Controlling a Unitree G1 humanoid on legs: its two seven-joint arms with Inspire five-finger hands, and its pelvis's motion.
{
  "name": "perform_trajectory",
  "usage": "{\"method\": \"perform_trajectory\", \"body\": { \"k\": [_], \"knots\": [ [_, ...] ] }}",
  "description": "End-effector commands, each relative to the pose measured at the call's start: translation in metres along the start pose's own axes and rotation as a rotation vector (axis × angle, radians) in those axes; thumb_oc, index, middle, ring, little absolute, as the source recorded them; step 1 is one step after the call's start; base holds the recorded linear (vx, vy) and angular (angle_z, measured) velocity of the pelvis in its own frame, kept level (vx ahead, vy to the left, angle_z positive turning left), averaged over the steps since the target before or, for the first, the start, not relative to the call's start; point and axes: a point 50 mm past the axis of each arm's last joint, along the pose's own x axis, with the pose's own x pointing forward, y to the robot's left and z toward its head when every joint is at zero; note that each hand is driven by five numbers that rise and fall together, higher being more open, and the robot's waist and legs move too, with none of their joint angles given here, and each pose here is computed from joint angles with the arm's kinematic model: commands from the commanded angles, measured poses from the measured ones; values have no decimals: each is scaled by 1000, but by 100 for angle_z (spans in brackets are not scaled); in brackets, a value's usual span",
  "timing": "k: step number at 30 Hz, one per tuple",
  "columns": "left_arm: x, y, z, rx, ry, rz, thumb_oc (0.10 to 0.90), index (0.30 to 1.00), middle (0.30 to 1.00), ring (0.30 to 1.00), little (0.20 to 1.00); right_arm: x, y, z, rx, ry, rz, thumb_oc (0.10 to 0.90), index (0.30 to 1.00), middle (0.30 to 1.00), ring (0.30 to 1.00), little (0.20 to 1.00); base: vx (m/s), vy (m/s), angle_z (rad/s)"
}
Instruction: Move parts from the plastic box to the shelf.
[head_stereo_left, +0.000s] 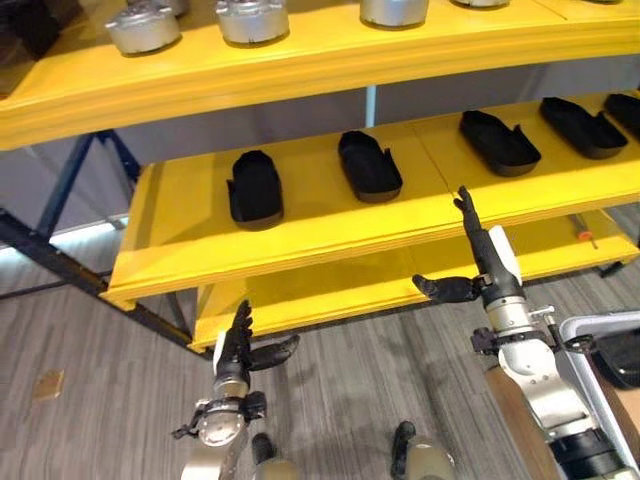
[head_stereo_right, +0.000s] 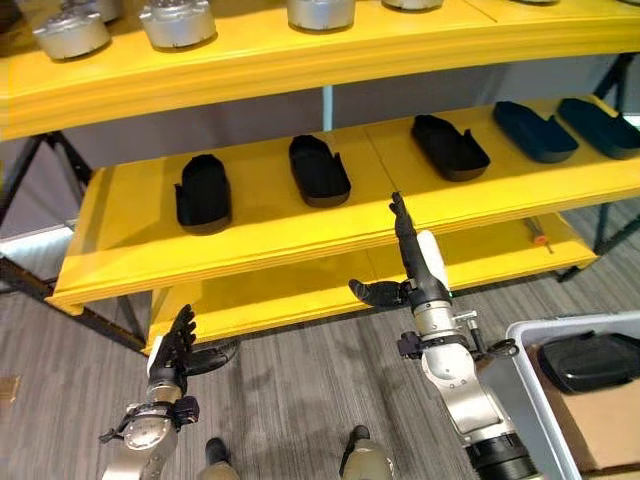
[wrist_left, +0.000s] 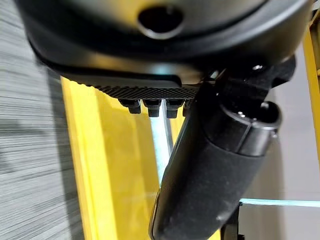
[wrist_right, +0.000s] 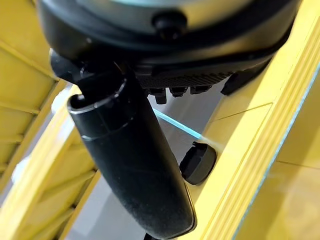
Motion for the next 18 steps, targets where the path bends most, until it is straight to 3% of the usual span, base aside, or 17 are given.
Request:
{"method": "perform_trajectory", "body": {
  "k": [1, 6, 11, 18],
  "knots": [
    [6, 13, 51, 34, -274, 24, 900, 1000, 1000, 1000, 1000, 18, -21, 49, 73, -282, -119, 900, 1000, 1000, 1000, 1000, 72, -98, -7],
    [0, 13, 50, 18, -281, 20, 900, 1000, 1000, 1000, 1000, 27, 0, 55, 156, -301, -30, 900, 1000, 1000, 1000, 1000, 52, 11, -134],
    [4, 9, 52, 31, -284, -3, 900, 1000, 1000, 1000, 1000, 26, 9, 48, 262, -245, -1, 900, 1000, 1000, 1000, 1000, 105, 104, -70],
    [9, 12, 56, 44, -286, 9, 900, 1000, 1000, 1000, 1000, 22, 11, 48, 241, -237, -8, 900, 1000, 1000, 1000, 1000, 82, 115, -75]
  ]
}}
